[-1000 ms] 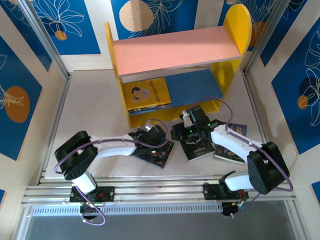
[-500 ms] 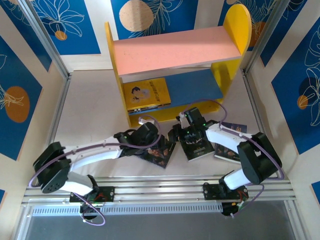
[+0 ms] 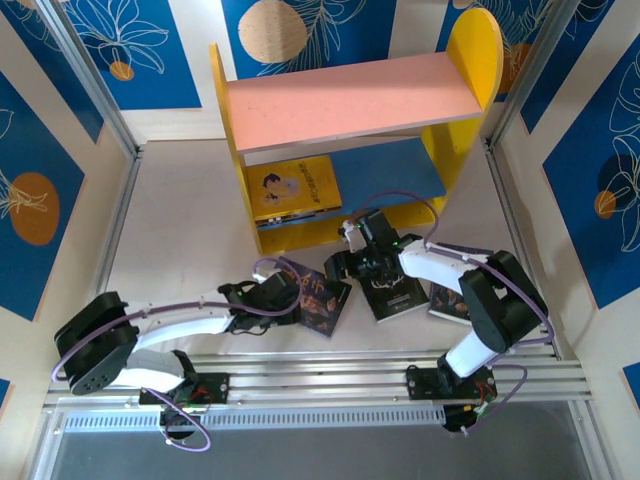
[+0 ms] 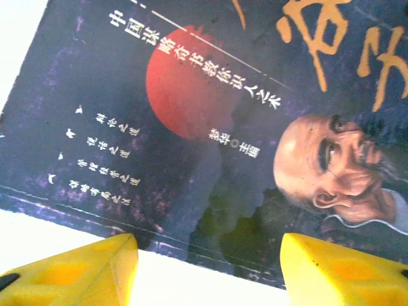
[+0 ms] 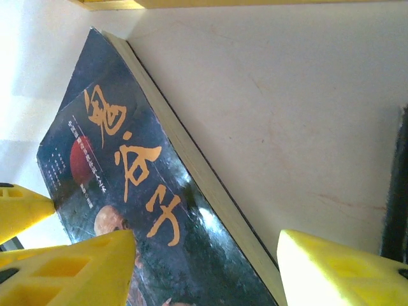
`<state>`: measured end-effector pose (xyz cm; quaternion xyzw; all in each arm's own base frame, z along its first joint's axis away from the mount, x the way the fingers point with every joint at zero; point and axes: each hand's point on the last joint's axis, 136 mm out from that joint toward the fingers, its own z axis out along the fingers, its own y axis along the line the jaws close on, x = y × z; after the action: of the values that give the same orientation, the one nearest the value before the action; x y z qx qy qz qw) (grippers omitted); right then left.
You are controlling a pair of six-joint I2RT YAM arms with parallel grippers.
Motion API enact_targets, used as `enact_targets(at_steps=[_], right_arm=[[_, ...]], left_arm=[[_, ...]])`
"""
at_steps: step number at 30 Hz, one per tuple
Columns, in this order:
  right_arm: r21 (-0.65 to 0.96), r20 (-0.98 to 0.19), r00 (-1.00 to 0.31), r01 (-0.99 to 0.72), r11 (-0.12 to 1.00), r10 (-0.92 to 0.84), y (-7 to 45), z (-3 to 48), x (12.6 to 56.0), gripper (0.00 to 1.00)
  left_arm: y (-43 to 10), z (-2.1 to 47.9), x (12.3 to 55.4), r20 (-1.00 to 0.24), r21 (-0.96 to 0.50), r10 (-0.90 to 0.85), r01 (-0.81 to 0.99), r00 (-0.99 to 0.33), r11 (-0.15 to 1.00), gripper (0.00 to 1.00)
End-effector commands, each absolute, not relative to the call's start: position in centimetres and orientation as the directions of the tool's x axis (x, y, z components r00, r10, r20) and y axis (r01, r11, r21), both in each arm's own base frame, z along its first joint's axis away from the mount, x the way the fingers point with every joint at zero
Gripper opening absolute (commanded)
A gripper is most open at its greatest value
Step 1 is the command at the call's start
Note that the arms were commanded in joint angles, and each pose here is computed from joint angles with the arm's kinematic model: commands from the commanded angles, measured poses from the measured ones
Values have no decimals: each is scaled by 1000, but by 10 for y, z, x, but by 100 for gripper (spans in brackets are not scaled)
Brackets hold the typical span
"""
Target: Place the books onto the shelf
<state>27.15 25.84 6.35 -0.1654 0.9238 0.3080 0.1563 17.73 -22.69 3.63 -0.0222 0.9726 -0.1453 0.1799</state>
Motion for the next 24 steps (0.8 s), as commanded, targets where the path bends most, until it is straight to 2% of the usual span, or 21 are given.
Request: enact_targets(at_steps=[1, 12, 24], right_arm=[[490, -406, -879, -440, 752, -249, 264, 63, 276, 61], [480, -367, -887, -438, 760, -280, 265, 48, 268, 59], [496, -298, -913, -396, 772, -277, 252, 40, 235, 57]], left_arm=[[-223, 29, 172, -316, -292, -119, -23, -941, 956, 62], [-227, 24, 172, -302, -284, -77, 12, -950, 959, 63], [-234, 19, 200, -346, -296, -80, 28, -935, 955, 63]])
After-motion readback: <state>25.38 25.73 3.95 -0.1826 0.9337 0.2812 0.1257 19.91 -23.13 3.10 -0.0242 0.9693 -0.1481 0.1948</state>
